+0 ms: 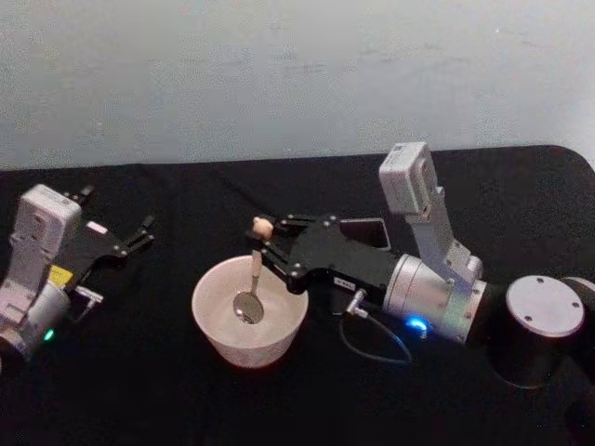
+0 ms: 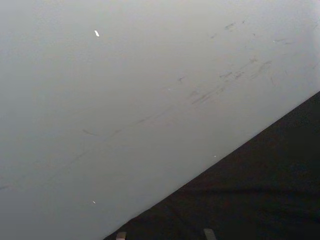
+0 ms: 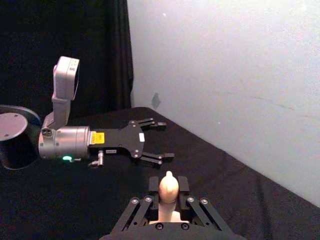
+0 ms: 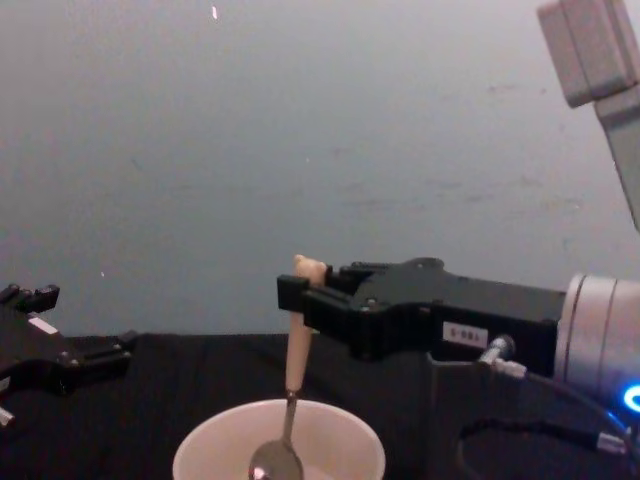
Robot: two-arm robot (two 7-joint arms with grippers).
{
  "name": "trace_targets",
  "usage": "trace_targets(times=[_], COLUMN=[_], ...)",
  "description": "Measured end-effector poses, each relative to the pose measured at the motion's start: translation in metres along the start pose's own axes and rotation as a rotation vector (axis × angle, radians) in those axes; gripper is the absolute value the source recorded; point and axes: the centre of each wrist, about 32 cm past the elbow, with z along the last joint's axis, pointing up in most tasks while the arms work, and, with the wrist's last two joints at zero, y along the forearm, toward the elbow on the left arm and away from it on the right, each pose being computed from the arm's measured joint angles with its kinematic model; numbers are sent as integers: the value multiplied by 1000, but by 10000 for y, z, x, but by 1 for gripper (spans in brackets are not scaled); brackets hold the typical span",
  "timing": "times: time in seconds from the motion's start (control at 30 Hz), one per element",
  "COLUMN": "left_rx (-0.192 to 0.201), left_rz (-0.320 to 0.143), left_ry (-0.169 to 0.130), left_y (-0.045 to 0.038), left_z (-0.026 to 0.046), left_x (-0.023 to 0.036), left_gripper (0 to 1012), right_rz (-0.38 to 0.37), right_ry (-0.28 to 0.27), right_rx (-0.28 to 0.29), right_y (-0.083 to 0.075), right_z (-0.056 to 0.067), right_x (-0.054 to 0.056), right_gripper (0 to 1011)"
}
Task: Pick up the stirring spoon with one hand, stir inside the cup, then place it back in its original position.
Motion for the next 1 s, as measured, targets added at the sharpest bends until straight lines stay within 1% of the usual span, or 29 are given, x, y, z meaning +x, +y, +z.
trace_targets(times=[0.37,0.47,0.77,1.0], left_rx=[0,0,0,0], left_rz=[0,0,0,0], left_ry=[0,0,0,0], left_y=[0,0,0,0], left_z=[0,0,0,0], left_x=[0,0,0,0], left_gripper=[1001,1001,1001,1001], right_rz=[-19,-23,-55,-94], right_ry=[7,6,4,7], right_rx=[19,28,67,107], right_y=[-48,-67,-156,-278], right_z=[41,71,203,328], right_x=[31,39,75,117], right_gripper=[214,214,214,214])
